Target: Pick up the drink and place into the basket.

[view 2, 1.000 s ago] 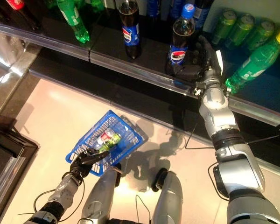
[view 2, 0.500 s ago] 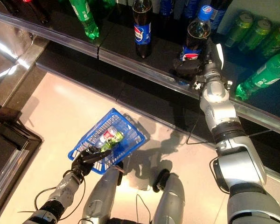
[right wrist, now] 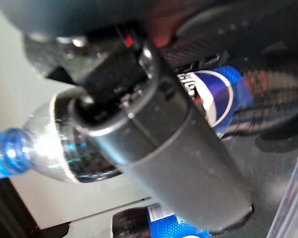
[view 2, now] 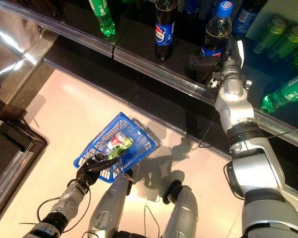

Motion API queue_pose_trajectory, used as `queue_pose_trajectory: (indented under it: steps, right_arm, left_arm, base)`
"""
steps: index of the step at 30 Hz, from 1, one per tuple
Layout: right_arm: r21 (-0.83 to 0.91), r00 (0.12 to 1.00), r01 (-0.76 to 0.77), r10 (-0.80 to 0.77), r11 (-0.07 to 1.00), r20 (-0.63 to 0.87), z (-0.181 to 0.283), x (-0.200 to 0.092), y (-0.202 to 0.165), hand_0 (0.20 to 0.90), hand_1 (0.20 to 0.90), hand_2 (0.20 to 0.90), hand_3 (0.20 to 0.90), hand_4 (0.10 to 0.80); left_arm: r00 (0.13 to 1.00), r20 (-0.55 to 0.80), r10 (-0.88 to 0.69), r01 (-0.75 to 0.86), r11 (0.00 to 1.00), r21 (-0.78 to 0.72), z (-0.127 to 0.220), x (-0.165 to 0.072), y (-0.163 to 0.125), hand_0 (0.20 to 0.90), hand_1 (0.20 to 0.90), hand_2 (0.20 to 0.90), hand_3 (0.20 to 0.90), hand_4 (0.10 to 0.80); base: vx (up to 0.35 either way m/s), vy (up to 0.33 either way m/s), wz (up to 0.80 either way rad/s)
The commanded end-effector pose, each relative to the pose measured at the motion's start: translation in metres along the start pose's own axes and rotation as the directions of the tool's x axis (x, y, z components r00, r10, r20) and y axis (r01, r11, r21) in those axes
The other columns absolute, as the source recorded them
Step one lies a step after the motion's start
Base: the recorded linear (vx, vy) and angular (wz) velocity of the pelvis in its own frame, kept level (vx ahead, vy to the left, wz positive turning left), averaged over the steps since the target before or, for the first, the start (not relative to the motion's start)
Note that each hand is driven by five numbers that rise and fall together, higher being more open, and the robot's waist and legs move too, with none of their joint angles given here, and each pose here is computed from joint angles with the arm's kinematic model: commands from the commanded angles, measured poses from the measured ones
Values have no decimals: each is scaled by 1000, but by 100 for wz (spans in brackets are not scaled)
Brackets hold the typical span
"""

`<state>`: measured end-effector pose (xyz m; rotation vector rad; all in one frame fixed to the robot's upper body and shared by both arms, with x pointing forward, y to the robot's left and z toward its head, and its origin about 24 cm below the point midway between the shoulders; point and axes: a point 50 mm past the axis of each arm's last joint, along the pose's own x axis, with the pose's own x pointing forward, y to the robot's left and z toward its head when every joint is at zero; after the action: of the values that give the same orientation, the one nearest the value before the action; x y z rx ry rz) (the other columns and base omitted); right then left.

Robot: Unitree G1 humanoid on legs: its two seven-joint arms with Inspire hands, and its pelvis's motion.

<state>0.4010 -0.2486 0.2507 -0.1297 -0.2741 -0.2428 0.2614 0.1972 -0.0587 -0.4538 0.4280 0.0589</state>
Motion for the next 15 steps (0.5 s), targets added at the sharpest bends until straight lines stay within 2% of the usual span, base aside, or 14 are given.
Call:
queue_pose_trajectory:
  steps: [1, 5, 6, 7, 8, 15]
  right_arm:
    - [61, 953, 29, -46, 998, 299, 90, 11, -9, 900, 900, 900, 900, 800]
    - [122, 962, 50, -81, 991, 262, 86, 13, -13, 900, 900, 900, 900, 800]
    - [132, 963, 52, -84, 990, 254, 85, 13, -14, 811, 811, 811, 796, 696]
    - [144, 967, 62, -95, 988, 237, 83, 14, -15, 535, 535, 535, 475, 375]
    - [158, 969, 62, -97, 986, 229, 83, 14, -16, 300, 300, 300, 200, 100]
    - [230, 972, 67, -115, 971, 203, 79, 16, -19, 300, 300, 300, 200, 100]
  left_arm:
    - [1000, 11, 20, -22, 983, 181, 5, -34, 49, 300, 300, 300, 200, 100]
    - [1000, 14, 10, -13, 984, 180, 6, -34, 47, 300, 300, 300, 200, 100]
    - [1000, 15, 9, -12, 984, 180, 7, -34, 47, 300, 300, 300, 200, 100]
    - [1000, 17, 4, -7, 984, 178, 7, -33, 46, 300, 300, 300, 200, 100]
    - [1000, 17, 2, -5, 984, 178, 7, -33, 46, 300, 300, 300, 200, 100]
    - [1000, 19, -9, 6, 984, 176, 6, -33, 44, 300, 300, 300, 200, 100]
  base:
    - [20, 9, 5]
    - [15, 2, 6]
    - [8, 5, 5]
    - [5, 9, 5]
    - [2, 13, 6]
    - [-2, 4, 1]
